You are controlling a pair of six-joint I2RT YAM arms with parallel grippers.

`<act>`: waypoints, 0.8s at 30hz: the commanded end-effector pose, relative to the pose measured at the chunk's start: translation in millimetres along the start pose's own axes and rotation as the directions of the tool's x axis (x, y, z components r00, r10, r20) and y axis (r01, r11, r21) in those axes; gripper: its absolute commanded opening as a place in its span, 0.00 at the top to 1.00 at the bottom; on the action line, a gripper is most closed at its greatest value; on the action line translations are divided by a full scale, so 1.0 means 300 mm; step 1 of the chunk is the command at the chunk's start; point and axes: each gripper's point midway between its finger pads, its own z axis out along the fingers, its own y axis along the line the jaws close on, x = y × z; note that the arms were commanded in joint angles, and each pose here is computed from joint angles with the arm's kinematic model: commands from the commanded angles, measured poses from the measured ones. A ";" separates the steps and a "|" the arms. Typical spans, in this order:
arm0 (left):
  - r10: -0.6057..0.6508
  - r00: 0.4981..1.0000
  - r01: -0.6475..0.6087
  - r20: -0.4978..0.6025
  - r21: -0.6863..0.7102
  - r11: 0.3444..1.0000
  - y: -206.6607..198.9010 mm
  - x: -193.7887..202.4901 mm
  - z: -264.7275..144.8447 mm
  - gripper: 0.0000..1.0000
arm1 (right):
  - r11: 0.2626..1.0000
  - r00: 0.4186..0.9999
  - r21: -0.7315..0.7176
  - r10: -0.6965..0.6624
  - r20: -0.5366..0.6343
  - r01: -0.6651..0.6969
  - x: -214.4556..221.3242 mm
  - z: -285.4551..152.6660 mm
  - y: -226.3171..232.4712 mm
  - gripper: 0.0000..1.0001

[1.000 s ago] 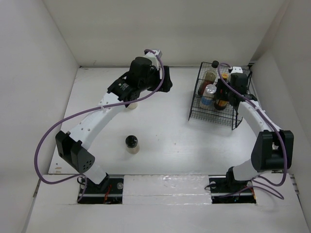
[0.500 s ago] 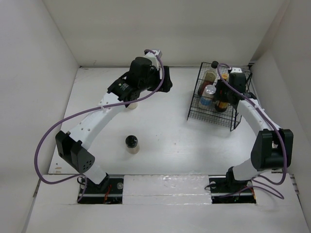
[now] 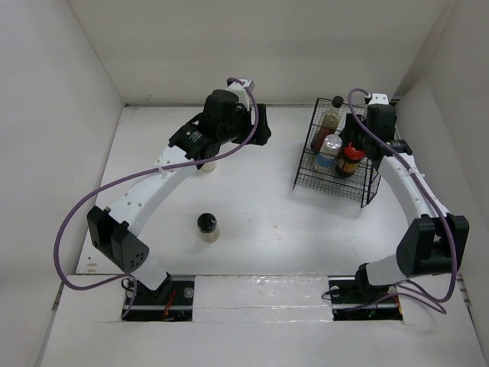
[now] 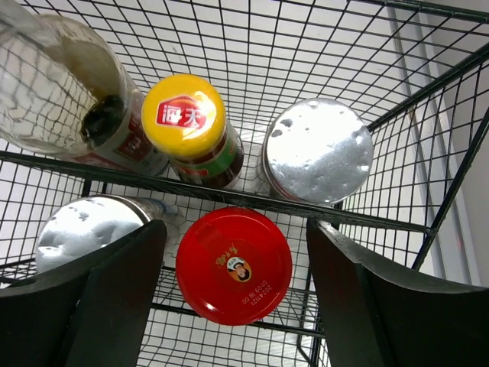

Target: Organize the condiment bottles

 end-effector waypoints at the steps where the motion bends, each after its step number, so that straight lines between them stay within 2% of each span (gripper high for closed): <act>1: -0.007 0.996 0.004 0.084 0.036 0.999 -0.035 -0.083 -0.081 0.26 | 1.000 0.997 0.003 0.014 0.077 -0.014 -0.090 -0.051 -0.007 0.22; 3: 0.002 0.996 -0.005 0.087 0.027 1.000 -0.029 -0.085 -0.081 0.26 | 1.000 0.990 0.008 0.017 0.137 -0.018 -0.155 -0.108 -0.020 0.29; 5: 0.002 0.994 -0.003 0.107 0.015 1.000 -0.028 -0.112 -0.095 0.33 | 0.999 0.980 -0.031 0.024 0.196 -0.019 -0.219 -0.169 0.007 0.43; 6: 0.001 0.992 -0.002 0.124 0.004 1.000 -0.025 -0.131 -0.102 0.37 | 0.999 0.972 -0.050 0.016 0.234 -0.004 -0.249 -0.220 0.017 0.67; 7: 0.007 0.987 -0.003 0.157 -0.028 1.000 -0.006 -0.176 -0.123 0.44 | 0.997 0.962 -0.076 0.010 0.273 0.011 -0.285 -0.254 0.040 0.75; 8: -0.008 0.984 0.017 0.179 -0.047 0.999 -0.001 -0.201 -0.138 0.62 | 0.993 0.958 -0.114 -0.001 0.286 0.035 -0.291 -0.276 0.076 0.82; 10: -0.050 0.969 0.076 0.241 -0.098 0.992 0.058 -0.286 -0.172 0.75 | 0.976 0.959 -0.190 -0.054 0.277 0.110 -0.270 -0.306 0.182 0.98; 13: -0.074 0.949 0.119 0.307 -0.130 0.984 0.087 -0.358 -0.227 0.88 | 0.894 0.950 -0.366 -0.164 0.266 0.257 -0.185 -0.342 0.405 1.00; 15: -0.071 0.932 0.139 0.356 -0.169 0.976 0.106 -0.404 -0.274 0.90 | 0.808 0.929 -0.479 -0.216 0.301 0.343 -0.148 -0.396 0.546 1.00; 16: -0.069 0.929 0.145 0.363 -0.185 0.972 0.115 -0.406 -0.290 0.90 | 0.741 0.913 -0.545 -0.245 0.327 0.394 -0.109 -0.452 0.660 1.00; 17: -0.067 0.927 0.150 0.370 -0.199 0.969 0.125 -0.409 -0.293 0.87 | 0.697 0.902 -0.579 -0.262 0.343 0.423 -0.099 -0.476 0.725 0.99; 19: -0.065 0.911 0.170 0.407 -0.229 0.958 0.152 -0.429 -0.342 0.75 | 0.537 0.885 -0.703 -0.279 0.374 0.466 -0.030 -0.592 0.894 0.82; 20: -0.064 0.909 0.174 0.411 -0.238 0.956 0.158 -0.431 -0.344 0.69 | 0.471 0.868 -0.730 -0.298 0.398 0.496 -0.009 -0.621 0.960 0.44; 21: -0.063 0.904 0.179 0.424 -0.241 0.954 0.160 -0.439 -0.363 0.58 | 0.413 0.856 -0.752 -0.304 0.418 0.514 0.009 -0.662 1.012 0.30; 22: -0.062 0.899 0.184 0.433 -0.247 0.951 0.162 -0.447 -0.388 0.53 | 0.328 0.837 -0.779 -0.332 0.434 0.534 0.068 -0.738 1.080 0.21; 24: -0.063 0.895 0.186 0.442 -0.241 0.952 0.158 -0.453 -0.405 0.46 | 0.245 0.811 -0.792 -0.359 0.462 0.560 0.126 -0.782 1.164 0.10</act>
